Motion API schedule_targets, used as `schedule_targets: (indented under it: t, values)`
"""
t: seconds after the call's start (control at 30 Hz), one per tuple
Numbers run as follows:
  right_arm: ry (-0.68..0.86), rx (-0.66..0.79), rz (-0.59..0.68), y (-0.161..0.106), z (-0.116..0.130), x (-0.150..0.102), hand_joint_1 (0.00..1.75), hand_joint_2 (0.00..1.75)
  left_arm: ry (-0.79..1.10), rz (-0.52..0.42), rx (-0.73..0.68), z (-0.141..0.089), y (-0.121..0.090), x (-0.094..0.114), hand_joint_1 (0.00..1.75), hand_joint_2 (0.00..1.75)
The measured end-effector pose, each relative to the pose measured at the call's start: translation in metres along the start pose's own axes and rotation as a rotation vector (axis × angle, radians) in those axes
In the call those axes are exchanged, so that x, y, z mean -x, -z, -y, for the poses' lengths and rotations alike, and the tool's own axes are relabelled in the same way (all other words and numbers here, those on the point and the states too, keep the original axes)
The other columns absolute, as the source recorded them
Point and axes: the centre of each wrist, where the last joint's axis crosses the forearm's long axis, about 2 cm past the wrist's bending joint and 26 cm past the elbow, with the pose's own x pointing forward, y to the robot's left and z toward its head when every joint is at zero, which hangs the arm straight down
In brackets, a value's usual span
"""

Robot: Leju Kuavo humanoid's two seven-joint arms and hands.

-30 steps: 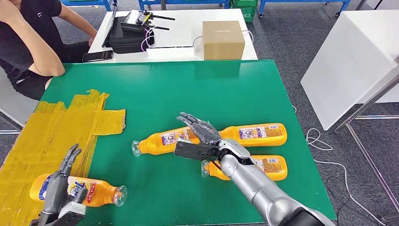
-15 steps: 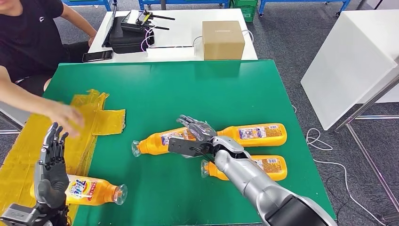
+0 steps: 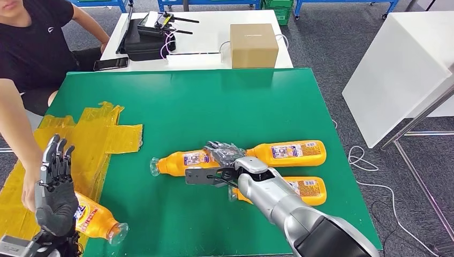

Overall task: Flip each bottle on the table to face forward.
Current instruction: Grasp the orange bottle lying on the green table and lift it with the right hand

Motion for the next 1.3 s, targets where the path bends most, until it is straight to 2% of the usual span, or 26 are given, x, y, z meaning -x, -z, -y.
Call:
schedule_targets:
  t: [0.07,0.1,0.13,0.23,0.37,0.97,1.07,1.2,1.3]
  values:
    - [-0.064,-0.041,-0.04,0.001,-0.001,-0.002,1.2,1.75,-0.011,0.005,0.0,0.001,0.002,0.0,0.0,0.0]
    - [-0.092,-0.06,-0.058,0.001,-0.002,-0.003,1.52,1.75,-0.017,0.007,0.001,0.002,0.003,0.0,0.0,0.0]
    - [-0.114,-0.077,-0.071,0.001,-0.003,-0.003,1.6,1.75,-0.022,0.01,0.001,0.002,0.004,0.0,0.0,0.0]
    - [-0.158,-0.112,-0.097,0.001,-0.008,-0.002,1.62,1.75,-0.033,0.016,-0.002,0.003,0.006,0.0,0.0,0.0]
    - [-0.185,-0.124,-0.107,0.001,-0.011,-0.002,1.75,1.75,-0.04,0.02,-0.005,0.004,0.007,0.0,0.0,0.0]
    - [-0.144,-0.084,-0.116,0.001,-0.016,0.0,1.75,1.75,-0.065,0.031,-0.014,0.006,0.011,0.001,0.0,0.0]
    - [-0.082,-0.014,-0.085,0.001,-0.017,0.0,1.75,1.75,-0.083,0.03,-0.02,0.007,0.01,0.001,0.0,0.0]
    - [0.117,0.246,0.065,-0.001,-0.026,0.003,1.75,1.75,-0.232,0.004,-0.084,0.009,-0.003,0.0,0.0,1.75]
    - [0.246,0.42,0.184,-0.004,-0.027,-0.003,1.75,1.75,-0.374,-0.042,-0.196,0.012,-0.022,-0.002,0.0,1.75]
